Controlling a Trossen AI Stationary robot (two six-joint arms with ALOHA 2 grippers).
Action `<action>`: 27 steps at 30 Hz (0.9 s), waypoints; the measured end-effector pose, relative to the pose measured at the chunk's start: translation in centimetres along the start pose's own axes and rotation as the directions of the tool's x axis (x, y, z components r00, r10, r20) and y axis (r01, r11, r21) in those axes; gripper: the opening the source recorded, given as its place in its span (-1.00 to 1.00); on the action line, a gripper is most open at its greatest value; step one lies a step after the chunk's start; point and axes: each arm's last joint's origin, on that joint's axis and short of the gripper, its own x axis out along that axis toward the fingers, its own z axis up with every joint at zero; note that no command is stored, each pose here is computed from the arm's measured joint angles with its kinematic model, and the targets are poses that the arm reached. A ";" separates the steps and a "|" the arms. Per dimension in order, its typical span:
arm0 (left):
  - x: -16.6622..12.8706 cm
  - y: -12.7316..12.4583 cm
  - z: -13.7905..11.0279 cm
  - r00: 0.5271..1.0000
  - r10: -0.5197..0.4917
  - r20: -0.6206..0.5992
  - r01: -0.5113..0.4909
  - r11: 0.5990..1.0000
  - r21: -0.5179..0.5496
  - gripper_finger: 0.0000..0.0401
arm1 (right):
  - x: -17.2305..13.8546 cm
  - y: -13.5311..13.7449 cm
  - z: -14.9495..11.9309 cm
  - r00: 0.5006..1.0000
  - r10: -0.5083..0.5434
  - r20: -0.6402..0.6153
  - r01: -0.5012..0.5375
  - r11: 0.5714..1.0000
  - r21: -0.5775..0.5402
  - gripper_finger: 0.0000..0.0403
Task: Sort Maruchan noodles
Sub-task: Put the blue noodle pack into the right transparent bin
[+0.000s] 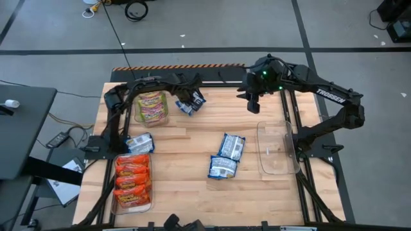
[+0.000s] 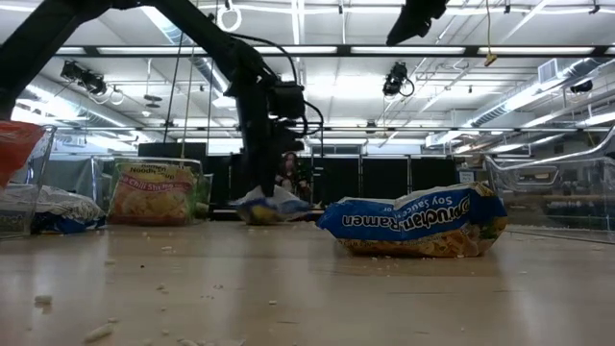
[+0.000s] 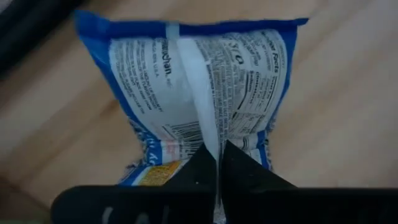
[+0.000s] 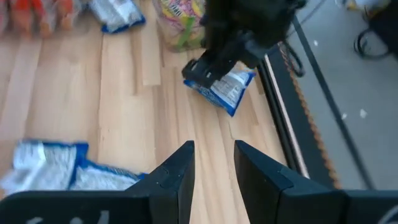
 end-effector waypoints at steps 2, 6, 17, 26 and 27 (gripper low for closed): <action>-1.1 0.4 0.1 0.994 -0.108 -0.010 0.108 0.994 -0.020 -0.94 | 0.0 0.4 0.0 1.000 0.010 -0.009 -0.010 0.996 -0.089 -0.41; -4.4 1.8 0.7 0.905 -0.425 -0.002 0.423 0.902 -0.085 -0.95 | 1.1 1.6 -0.1 1.000 -0.013 -0.015 0.008 0.963 -0.269 -0.41; -8.6 3.0 1.4 0.466 -0.884 -0.019 0.882 0.467 -0.071 -0.95 | 1.7 5.6 2.2 0.974 -0.083 0.212 0.173 0.873 -0.457 -0.18; -8.8 -1.2 1.5 0.491 -0.871 -0.009 0.871 0.491 -0.002 -0.95 | 6.8 8.0 1.9 0.993 -0.059 0.100 0.103 0.848 -0.520 0.21; -8.8 -1.8 1.3 0.495 -0.869 -0.014 0.869 0.495 0.003 -0.95 | 7.7 8.3 1.9 0.994 -0.076 0.078 0.106 0.843 -0.527 0.23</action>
